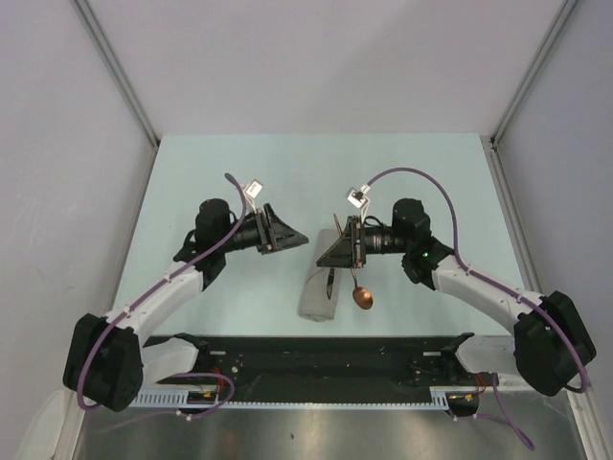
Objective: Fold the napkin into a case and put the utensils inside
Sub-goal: Pass from the right arm to the left, then pass from the left arm to the right
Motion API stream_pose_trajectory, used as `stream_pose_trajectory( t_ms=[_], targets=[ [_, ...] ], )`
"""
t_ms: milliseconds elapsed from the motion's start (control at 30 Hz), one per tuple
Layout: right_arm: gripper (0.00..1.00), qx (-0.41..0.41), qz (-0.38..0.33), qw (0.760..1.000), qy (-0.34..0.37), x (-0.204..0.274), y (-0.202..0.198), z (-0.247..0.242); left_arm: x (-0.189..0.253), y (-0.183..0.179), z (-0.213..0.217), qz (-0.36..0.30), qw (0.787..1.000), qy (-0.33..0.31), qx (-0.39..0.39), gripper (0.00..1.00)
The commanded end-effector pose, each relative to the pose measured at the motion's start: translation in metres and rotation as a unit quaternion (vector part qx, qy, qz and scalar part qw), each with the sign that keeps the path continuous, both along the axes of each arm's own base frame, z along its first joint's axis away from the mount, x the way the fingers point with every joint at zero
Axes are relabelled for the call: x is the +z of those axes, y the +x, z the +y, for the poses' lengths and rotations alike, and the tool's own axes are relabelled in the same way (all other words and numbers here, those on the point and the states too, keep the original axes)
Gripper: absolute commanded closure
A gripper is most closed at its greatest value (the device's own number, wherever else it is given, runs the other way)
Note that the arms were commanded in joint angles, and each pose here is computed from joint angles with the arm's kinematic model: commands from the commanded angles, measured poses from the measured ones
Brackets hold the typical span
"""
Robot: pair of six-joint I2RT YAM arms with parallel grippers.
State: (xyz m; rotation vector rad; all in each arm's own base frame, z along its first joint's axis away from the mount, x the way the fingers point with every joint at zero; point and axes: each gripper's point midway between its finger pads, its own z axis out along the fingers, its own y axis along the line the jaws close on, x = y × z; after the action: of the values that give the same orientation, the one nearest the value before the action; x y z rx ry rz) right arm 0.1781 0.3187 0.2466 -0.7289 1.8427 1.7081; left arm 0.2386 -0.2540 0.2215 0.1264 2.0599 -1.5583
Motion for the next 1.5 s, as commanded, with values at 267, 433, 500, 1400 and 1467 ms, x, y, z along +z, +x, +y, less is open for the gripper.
stream_pose_trajectory(
  t_ms=[267,433,500,1400,1467],
  targets=[
    [1.00,0.040,0.032,0.998,-0.030,-0.023,-0.009,0.028,0.053,-0.012,-0.025,-0.088,0.990,-0.095,-0.056,0.30],
    [1.00,0.057,0.029,0.998,-0.019,-0.019,-0.016,0.038,0.042,-0.011,-0.041,-0.051,0.991,-0.102,-0.073,0.40],
    [1.00,0.060,0.031,0.998,-0.016,-0.018,-0.017,0.040,0.040,-0.010,-0.042,-0.042,0.990,-0.112,-0.073,0.50],
    [0.43,-0.037,0.161,0.982,-0.088,-0.071,-0.036,-0.037,0.048,0.019,-0.005,-0.084,0.981,-0.135,-0.113,1.00],
    [0.51,-0.039,0.166,0.981,-0.088,-0.072,-0.035,-0.036,0.049,0.017,-0.005,-0.084,0.980,-0.138,-0.118,1.00]
  ],
)
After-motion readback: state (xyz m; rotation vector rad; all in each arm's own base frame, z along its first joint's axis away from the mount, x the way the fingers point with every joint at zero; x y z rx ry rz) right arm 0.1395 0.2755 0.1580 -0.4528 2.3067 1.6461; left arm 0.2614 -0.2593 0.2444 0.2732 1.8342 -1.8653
